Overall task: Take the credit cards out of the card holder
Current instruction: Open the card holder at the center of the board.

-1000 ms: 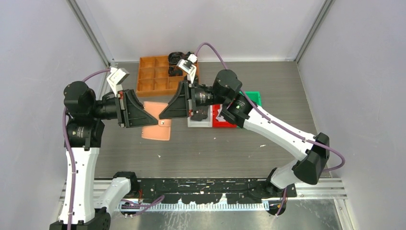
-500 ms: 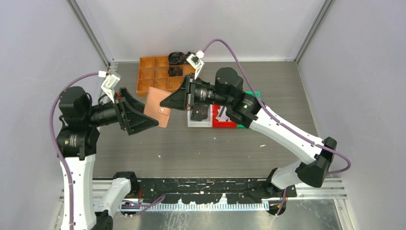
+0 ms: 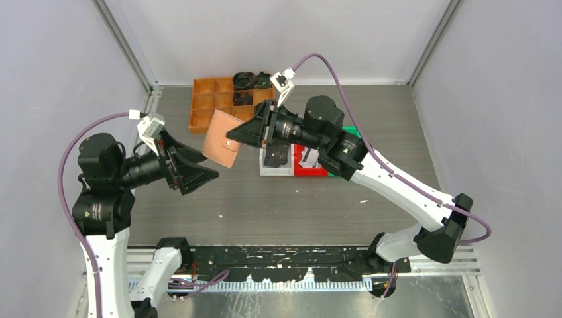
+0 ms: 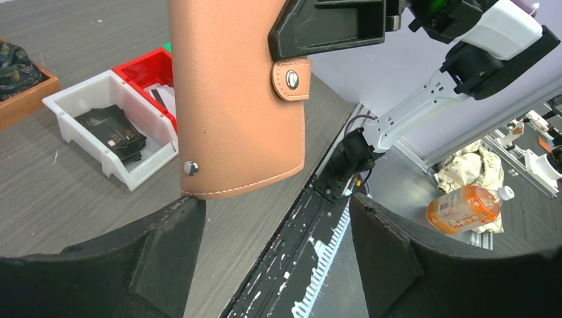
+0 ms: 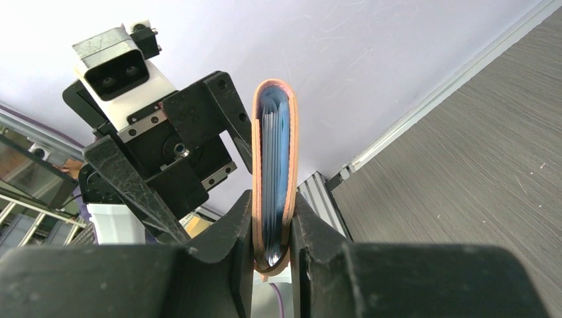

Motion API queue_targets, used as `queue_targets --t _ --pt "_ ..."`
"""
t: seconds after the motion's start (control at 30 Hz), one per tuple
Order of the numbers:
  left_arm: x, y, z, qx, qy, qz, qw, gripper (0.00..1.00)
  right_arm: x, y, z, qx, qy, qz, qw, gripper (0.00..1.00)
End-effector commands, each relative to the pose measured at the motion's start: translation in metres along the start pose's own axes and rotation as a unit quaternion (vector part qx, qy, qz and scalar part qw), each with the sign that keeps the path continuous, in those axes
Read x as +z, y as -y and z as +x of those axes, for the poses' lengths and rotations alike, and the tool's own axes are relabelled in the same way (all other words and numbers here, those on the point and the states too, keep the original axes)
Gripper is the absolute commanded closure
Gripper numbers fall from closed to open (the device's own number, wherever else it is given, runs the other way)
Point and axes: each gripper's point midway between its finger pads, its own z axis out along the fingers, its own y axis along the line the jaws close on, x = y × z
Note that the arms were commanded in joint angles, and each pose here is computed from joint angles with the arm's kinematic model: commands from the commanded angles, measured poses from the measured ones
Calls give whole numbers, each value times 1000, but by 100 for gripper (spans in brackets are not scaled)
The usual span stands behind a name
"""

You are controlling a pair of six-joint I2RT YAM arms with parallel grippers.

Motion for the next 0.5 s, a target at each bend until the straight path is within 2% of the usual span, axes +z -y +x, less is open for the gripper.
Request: queue_targets --t 0.0,0.17,0.33,0.47 --pt "4 -6 -8 8 8 5 1000 23 4 -27 -11 -8 23 -49 999 99" --pt "7 -14 -9 16 9 -5 1000 34 10 -29 -5 0 12 -59 998 99" --pt "8 -26 -4 38 1 -19 999 37 13 -22 2 11 1 -52 999 99" --pt "8 -31 -8 50 4 -30 998 48 12 -21 3 13 1 -50 999 99"
